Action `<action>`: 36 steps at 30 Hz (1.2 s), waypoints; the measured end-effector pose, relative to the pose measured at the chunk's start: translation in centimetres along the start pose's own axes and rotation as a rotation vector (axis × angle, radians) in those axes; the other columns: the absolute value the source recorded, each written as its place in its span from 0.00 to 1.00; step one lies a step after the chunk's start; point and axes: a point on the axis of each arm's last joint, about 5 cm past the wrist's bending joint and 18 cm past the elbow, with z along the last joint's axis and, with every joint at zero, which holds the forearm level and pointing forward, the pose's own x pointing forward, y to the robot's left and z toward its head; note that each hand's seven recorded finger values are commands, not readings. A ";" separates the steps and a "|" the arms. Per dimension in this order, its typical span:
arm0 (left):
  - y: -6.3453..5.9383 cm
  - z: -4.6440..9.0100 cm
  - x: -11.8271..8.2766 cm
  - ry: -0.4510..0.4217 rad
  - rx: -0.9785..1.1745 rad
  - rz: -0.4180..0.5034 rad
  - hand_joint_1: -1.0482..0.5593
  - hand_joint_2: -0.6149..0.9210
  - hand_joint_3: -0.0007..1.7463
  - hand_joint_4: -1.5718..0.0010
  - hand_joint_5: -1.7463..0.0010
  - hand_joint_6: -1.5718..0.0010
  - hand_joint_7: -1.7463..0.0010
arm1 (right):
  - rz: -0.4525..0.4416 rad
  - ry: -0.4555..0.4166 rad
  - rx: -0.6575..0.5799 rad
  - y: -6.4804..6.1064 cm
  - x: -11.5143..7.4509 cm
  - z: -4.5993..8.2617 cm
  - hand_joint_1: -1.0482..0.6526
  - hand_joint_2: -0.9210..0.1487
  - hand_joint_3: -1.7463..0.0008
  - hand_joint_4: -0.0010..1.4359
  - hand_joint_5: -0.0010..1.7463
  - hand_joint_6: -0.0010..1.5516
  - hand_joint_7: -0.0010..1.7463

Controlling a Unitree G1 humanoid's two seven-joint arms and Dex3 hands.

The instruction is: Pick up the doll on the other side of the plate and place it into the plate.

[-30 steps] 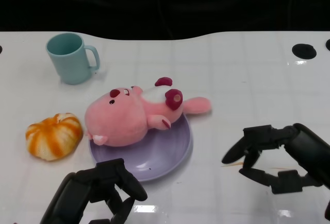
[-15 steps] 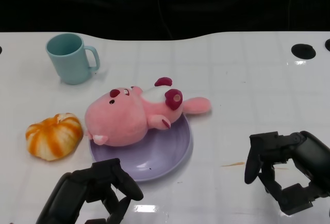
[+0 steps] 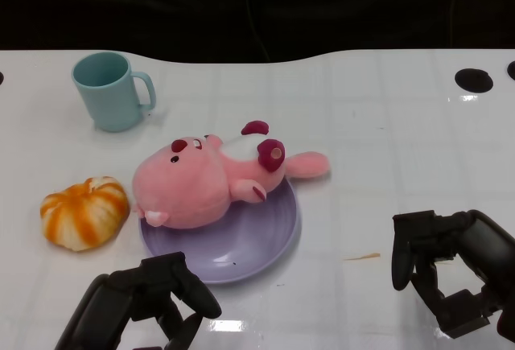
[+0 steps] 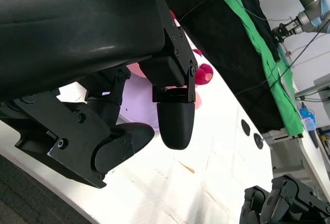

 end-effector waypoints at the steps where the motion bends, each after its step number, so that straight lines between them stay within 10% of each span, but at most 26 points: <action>1: 0.0 0.0 0.0 0.000 0.001 -0.001 0.60 0.77 0.58 0.49 0.15 0.47 0.35 | 0.000 0.001 0.001 0.0 0.0 0.0 0.69 0.59 0.13 0.62 1.00 0.50 0.90; 36: 0.4 0.1 0.1 -0.009 0.013 0.012 0.60 0.76 0.60 0.51 0.13 0.47 0.35 | 0.067 0.031 -0.006 -0.1 0.8 0.3 0.67 0.56 0.17 0.59 1.00 0.52 0.86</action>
